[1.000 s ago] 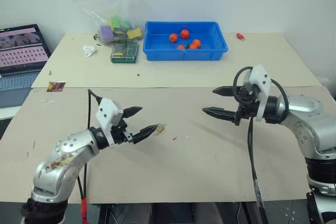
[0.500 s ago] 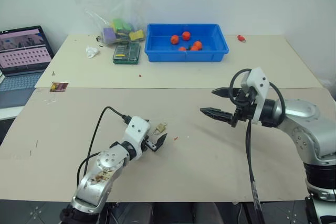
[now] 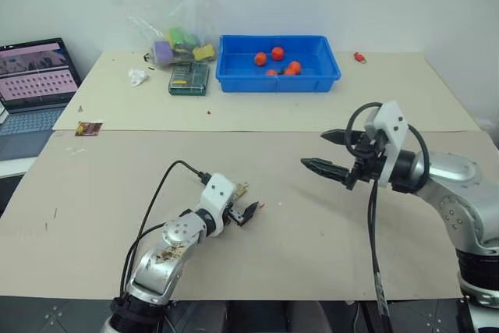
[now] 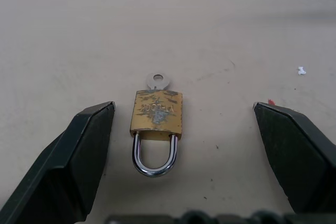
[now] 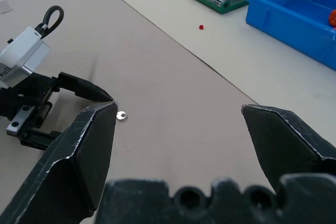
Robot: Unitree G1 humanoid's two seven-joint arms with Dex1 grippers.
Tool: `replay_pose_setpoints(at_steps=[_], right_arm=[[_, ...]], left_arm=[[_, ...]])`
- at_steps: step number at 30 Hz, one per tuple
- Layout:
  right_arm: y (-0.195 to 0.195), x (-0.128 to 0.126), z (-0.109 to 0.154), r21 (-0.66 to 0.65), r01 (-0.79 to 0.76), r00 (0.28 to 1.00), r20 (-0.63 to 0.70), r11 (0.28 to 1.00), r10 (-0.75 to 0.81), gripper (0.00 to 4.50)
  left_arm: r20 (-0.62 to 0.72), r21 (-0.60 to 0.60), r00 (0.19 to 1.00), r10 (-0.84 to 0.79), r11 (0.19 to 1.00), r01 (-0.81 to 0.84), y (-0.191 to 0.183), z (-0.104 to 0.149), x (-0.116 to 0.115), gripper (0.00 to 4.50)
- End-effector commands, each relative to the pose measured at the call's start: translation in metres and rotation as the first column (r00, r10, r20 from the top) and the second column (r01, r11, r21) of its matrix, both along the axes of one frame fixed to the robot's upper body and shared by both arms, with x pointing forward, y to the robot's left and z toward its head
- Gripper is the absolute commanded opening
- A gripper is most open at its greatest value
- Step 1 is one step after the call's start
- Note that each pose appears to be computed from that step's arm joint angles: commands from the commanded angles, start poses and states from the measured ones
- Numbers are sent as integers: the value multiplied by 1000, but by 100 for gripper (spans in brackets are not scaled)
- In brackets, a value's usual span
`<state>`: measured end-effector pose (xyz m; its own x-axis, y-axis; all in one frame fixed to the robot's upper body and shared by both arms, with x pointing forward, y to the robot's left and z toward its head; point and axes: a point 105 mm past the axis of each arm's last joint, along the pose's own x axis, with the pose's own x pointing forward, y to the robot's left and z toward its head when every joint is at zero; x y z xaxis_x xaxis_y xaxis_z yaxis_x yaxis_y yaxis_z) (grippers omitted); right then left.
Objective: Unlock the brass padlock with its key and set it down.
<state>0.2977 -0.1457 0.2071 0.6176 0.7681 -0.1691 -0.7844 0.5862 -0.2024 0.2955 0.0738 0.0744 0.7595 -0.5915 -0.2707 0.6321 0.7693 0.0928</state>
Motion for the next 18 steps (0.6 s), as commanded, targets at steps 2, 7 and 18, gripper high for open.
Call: replay_pose_setpoints(at_steps=[2,7,18], right_arm=[[0,-6,13,24,10,998,63,1000,-12,450],[-1,-7,11,26,22,998,65,999,-23,450],[5,-6,9,49,-21,1000,24,999,20,450]], left_arm=[[-34,-34,999,-38,999,37,-7,0,-1,399],[-42,-30,998,-53,998,52,-6,0,-2,243],[266,159,963,-35,987,-8,18,32,15,86]])
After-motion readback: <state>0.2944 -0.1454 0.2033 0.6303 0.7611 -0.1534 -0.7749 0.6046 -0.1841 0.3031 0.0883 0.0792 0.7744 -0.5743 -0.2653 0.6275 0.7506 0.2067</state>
